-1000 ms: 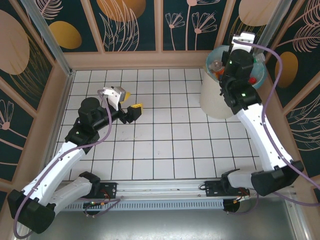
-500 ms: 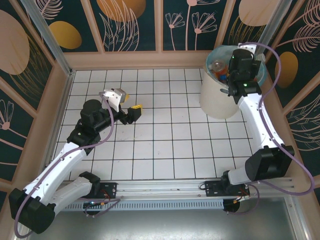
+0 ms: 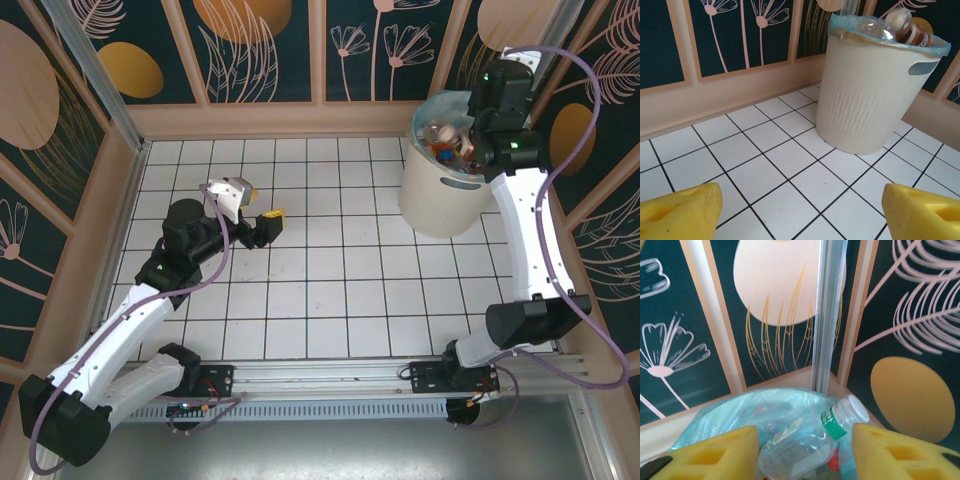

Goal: Put the plastic bottles in the bin

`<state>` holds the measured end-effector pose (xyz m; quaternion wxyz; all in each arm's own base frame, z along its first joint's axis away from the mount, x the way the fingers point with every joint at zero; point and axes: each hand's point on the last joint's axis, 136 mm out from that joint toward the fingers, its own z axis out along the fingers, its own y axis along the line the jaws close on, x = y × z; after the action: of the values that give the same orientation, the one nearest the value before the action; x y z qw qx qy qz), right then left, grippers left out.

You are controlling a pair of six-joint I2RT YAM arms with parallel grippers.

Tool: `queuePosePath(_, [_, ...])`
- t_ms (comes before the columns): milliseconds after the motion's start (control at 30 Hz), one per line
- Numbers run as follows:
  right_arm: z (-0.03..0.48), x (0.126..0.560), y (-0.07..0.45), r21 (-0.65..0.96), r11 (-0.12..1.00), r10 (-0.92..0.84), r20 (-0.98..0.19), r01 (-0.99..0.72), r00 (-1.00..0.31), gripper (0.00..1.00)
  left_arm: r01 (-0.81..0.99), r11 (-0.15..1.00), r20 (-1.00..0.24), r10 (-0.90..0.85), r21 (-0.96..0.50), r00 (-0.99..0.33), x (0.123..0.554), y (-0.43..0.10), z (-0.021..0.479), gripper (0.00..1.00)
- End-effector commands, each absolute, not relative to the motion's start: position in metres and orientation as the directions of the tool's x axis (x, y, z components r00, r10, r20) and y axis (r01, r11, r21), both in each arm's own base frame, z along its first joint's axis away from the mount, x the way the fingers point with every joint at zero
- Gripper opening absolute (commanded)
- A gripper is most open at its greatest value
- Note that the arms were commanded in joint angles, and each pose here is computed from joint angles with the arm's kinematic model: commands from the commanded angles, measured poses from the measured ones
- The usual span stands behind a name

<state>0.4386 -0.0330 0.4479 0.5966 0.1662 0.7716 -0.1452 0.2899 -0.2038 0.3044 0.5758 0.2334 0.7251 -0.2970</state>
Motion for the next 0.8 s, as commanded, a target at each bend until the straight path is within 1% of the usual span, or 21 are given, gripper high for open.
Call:
queuePosePath(0, [0.385,0.446,-0.035,-0.065,0.904,0.108,-0.921,0.422,-0.375,0.45,0.67,0.726,-0.978,-0.016,-0.155,-0.209,0.293,-0.201,0.307,0.83])
queuePosePath(67, [0.354,0.446,-0.033,-0.07,0.907,0.123,-0.899,0.415,-0.421,0.41,0.667,0.729,-0.977,-0.012,-0.153,-0.211,0.293,-0.201,0.305,0.83])
queuePosePath(200, [0.304,0.44,-0.033,-0.058,0.915,0.156,-0.862,0.4,-0.483,0.4,0.666,0.73,-0.977,-0.005,-0.151,-0.215,0.293,-0.2,0.302,0.83])
queuePosePath(333, [0.283,0.442,-0.034,-0.006,0.926,0.202,-0.836,0.376,-0.511,0.38,0.668,0.728,-0.975,-0.002,-0.155,-0.224,0.294,-0.202,0.301,0.83])
queuePosePath(400, [0.29,0.444,-0.034,0.009,0.926,0.211,-0.84,0.377,-0.499,0.37,0.667,0.728,-0.974,-0.004,-0.157,-0.225,0.294,-0.201,0.301,0.83])
queuePosePath(467, [0.311,0.447,-0.034,0.034,0.924,0.22,-0.862,0.381,-0.456,0.38,0.666,0.729,-0.974,-0.003,-0.157,-0.226,0.294,-0.201,0.3,0.83])
queuePosePath(600, [0.374,0.446,-0.053,0.072,0.882,0.225,-0.932,0.465,-0.283,0.43,0.66,0.735,-0.974,-0.002,-0.154,-0.224,0.295,-0.2,0.3,0.83])
queuePosePath(700, [0.402,0.444,-0.069,0.141,0.86,0.252,-0.953,0.491,-0.166,0.49,0.657,0.738,-0.974,0.0,-0.154,-0.228,0.295,-0.199,0.299,0.83])
queuePosePath(767, [0.408,0.443,-0.08,0.177,0.846,0.27,-0.955,0.503,-0.118,0.53,0.656,0.739,-0.974,0.002,-0.152,-0.228,0.295,-0.199,0.299,0.83])
